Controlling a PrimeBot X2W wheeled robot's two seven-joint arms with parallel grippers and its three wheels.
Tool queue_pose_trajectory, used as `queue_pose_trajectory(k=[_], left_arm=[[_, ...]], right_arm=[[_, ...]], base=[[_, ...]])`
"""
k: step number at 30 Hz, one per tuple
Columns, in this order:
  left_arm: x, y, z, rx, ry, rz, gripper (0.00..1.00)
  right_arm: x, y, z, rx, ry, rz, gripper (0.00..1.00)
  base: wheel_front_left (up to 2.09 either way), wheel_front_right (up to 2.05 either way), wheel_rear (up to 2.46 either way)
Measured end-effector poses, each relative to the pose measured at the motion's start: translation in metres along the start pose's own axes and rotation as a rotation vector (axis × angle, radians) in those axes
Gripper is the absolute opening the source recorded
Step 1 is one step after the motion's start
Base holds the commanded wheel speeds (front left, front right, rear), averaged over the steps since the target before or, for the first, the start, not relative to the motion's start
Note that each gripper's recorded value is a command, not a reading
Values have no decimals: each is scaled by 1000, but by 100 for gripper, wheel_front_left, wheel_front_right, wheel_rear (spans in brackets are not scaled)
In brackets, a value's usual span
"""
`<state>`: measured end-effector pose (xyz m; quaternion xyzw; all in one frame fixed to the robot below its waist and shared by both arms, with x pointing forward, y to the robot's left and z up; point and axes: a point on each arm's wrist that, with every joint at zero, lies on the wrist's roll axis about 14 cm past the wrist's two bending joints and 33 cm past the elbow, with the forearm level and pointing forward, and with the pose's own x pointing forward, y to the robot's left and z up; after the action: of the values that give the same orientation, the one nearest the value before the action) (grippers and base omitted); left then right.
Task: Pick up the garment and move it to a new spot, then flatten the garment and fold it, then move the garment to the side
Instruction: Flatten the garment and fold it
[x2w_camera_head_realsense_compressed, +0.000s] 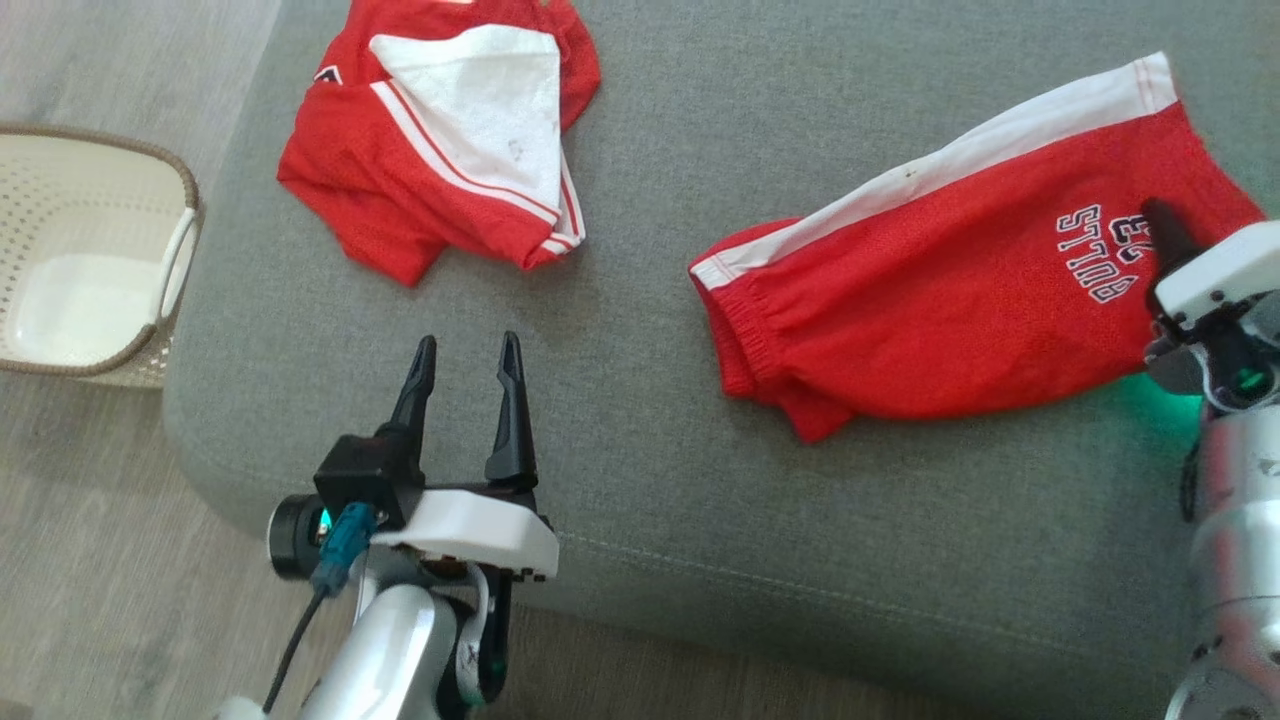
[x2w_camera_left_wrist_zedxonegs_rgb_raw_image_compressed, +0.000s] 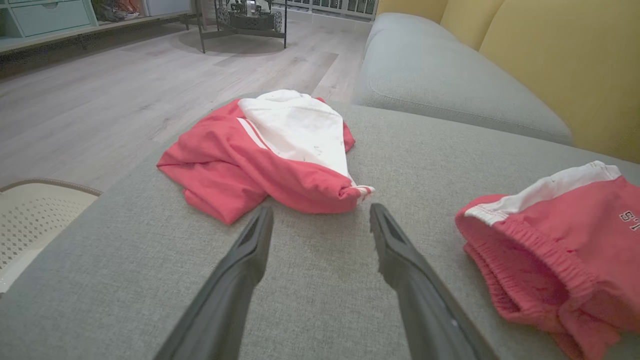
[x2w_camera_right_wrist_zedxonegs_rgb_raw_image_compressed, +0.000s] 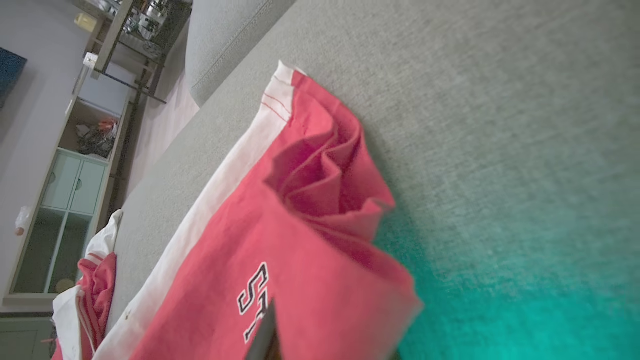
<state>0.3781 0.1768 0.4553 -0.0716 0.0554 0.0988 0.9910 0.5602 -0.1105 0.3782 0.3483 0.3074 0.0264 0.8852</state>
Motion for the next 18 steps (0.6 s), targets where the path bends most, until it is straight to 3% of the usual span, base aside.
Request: queue_pose_trajectory(k=[8, 12, 18], left_arm=[[-1, -8, 9, -6, -31, -32, 100], [-3, -12, 13, -6, -44, -52, 100], [-6, -23, 15, -17, -51, -93, 100]], right_arm=[[-28, -24, 18, 67, -157, -50, 0], [-53, -50, 41, 195, -298, -99, 0], [-94, -87, 57, 182, -425, -193, 0]], base=[[0, 0, 0], [0, 0, 0], [0, 0, 0]])
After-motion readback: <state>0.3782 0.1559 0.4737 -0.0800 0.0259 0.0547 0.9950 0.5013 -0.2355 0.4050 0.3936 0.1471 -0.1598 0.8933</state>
